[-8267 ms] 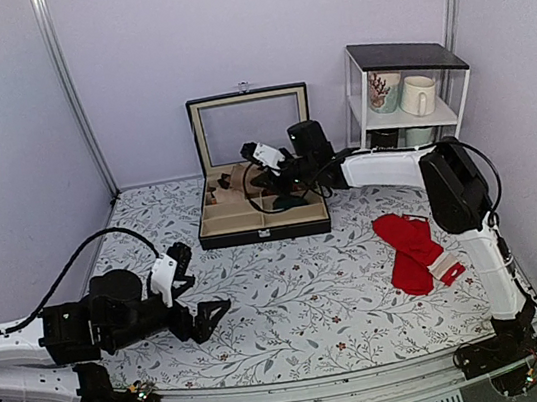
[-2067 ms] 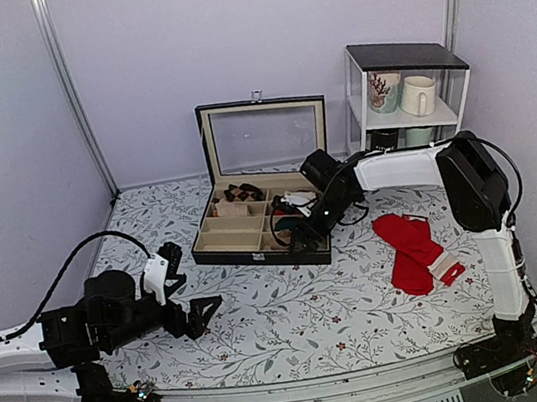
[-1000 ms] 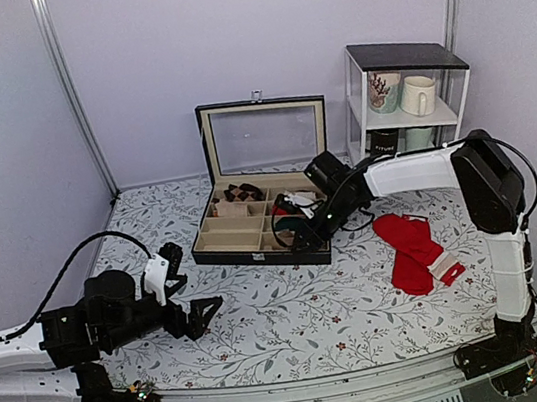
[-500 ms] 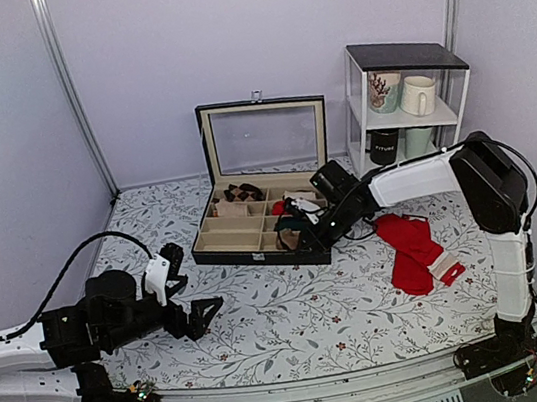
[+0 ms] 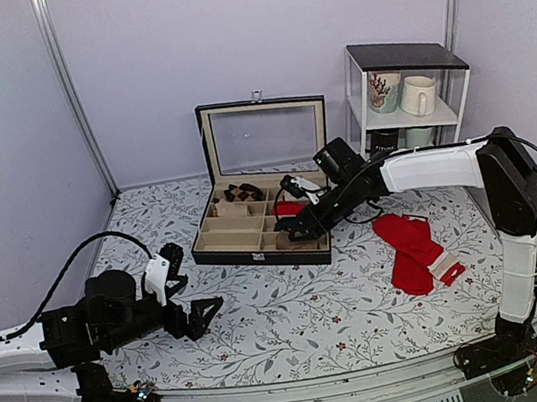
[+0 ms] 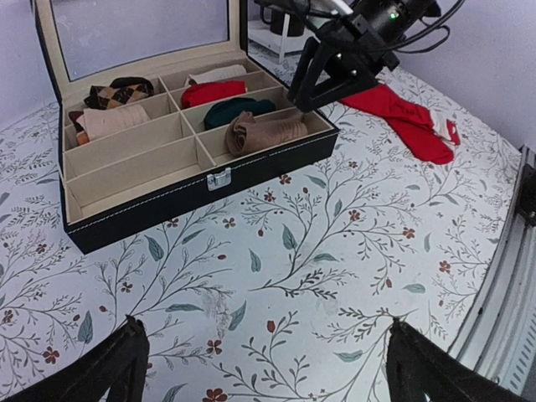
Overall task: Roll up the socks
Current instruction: Adjust the pair of socks at the center of the board.
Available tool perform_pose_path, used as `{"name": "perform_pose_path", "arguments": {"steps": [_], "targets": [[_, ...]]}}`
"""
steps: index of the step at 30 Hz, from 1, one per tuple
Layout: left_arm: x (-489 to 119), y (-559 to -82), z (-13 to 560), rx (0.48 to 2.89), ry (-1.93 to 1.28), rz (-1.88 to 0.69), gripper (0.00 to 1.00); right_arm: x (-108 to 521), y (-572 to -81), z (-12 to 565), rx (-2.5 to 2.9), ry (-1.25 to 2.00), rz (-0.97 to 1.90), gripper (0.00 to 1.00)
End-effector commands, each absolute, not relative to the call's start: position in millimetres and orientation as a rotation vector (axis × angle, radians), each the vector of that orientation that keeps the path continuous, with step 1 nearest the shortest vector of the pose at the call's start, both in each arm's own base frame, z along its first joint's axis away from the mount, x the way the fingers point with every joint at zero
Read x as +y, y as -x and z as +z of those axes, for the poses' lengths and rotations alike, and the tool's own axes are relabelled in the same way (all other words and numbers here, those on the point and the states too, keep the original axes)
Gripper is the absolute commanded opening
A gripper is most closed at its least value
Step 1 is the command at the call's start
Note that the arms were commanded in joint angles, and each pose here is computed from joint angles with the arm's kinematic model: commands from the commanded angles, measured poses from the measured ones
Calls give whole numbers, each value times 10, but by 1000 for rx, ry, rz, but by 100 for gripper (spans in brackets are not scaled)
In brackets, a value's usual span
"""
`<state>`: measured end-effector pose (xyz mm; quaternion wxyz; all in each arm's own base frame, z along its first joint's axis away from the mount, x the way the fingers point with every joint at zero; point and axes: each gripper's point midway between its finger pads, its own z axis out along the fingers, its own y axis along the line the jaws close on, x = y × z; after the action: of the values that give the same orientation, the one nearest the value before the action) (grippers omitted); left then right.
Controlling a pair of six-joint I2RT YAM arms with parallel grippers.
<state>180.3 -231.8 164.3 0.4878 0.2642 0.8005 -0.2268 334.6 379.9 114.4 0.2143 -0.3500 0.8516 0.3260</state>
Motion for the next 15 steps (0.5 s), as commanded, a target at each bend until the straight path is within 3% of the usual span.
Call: {"name": "perform_pose_path", "arguments": {"steps": [1, 10, 15], "targets": [[-2323, -1835, 1677, 1937, -632, -559, 100, 3818, -3497, 1193, 2385, 921, 866, 49], [-2322, -1837, 1668, 1941, -634, -556, 99, 4036, -3676, 973, 2375, 942, 904, 61], [-2311, -1832, 1658, 1944, -631, -556, 100, 4056, -3655, 749, 2419, 947, 914, 62]]}}
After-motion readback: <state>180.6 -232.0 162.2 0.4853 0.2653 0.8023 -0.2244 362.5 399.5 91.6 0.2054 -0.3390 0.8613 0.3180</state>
